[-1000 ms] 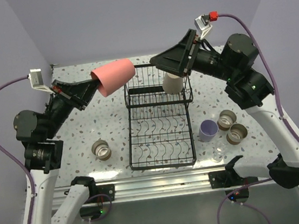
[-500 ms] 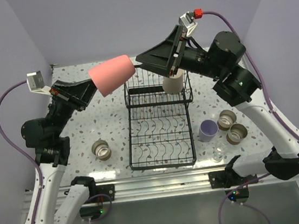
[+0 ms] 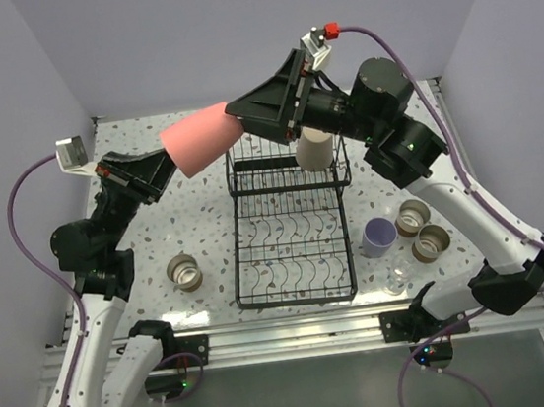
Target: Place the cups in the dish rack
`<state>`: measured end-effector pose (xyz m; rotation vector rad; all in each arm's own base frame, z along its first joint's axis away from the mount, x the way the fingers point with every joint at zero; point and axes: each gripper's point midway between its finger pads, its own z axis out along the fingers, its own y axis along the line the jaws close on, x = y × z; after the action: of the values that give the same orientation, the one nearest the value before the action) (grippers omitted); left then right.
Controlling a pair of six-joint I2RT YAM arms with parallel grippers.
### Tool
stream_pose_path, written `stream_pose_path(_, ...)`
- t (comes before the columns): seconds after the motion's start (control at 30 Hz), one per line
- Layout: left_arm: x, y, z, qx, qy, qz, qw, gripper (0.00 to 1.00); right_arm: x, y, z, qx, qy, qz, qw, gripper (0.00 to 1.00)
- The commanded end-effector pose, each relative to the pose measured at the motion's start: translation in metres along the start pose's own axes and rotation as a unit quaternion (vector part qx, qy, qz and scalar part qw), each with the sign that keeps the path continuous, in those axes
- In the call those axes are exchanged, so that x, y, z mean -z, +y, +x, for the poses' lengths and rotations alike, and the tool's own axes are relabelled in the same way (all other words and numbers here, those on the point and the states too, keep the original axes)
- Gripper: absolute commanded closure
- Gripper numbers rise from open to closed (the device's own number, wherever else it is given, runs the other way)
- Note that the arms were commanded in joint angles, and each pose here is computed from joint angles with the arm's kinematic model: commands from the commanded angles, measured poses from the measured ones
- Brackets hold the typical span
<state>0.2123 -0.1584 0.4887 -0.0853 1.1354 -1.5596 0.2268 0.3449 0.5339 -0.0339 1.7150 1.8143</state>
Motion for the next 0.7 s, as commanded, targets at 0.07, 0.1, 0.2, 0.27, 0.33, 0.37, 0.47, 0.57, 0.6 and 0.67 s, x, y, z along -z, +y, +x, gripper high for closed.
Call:
stream_pose_path(0.07,-0.001,-0.018,-0.011,-0.012,-0.028,0.039,0.999,1.0,-0.006,0.031,-0.002,0.006,-0.008,-0.045,0.999,0.04)
stream_pose_path(0.1,-0.001,-0.018,-0.011,-0.012,-0.029,0.04,0.999,1.0,-0.007,0.033,-0.001,0.006,-0.005,-0.047,0.999,0.04)
stream_pose_path(0.2,0.001,-0.014,-0.01,-0.01,-0.032,0.038,0.999,1.0,-0.012,0.031,0.001,0.003,0.0,-0.045,0.999,0.07)
stream_pose_path(0.27,0.002,-0.01,-0.009,-0.008,-0.035,0.034,0.999,1.0,-0.015,0.03,0.002,0.002,0.001,-0.045,0.999,0.09)
stream_pose_path(0.33,0.003,-0.007,-0.009,-0.007,-0.037,0.032,0.999,1.0,-0.018,0.031,0.003,0.0,0.001,-0.047,0.999,0.11)
stream_pose_path(0.37,0.004,-0.003,-0.008,-0.005,-0.038,0.028,0.999,1.0,-0.019,0.033,0.004,-0.001,0.001,-0.05,0.999,0.14)
stream_pose_path(0.47,0.007,0.001,-0.007,-0.004,-0.043,0.025,0.999,1.0,-0.024,0.037,0.012,-0.008,0.01,-0.06,0.998,0.25)
stream_pose_path(0.57,0.008,0.006,-0.007,-0.002,-0.048,0.02,0.999,1.0,-0.029,0.038,0.023,-0.009,0.024,-0.063,0.998,0.27)
stream_pose_path(0.6,0.008,0.007,-0.007,-0.002,-0.049,0.019,0.999,1.0,-0.03,0.039,0.029,-0.009,0.03,-0.065,0.997,0.27)
stream_pose_path(0.67,0.007,0.009,-0.007,-0.002,-0.048,0.017,0.999,1.0,-0.031,0.04,0.031,-0.008,0.03,-0.066,0.997,0.27)
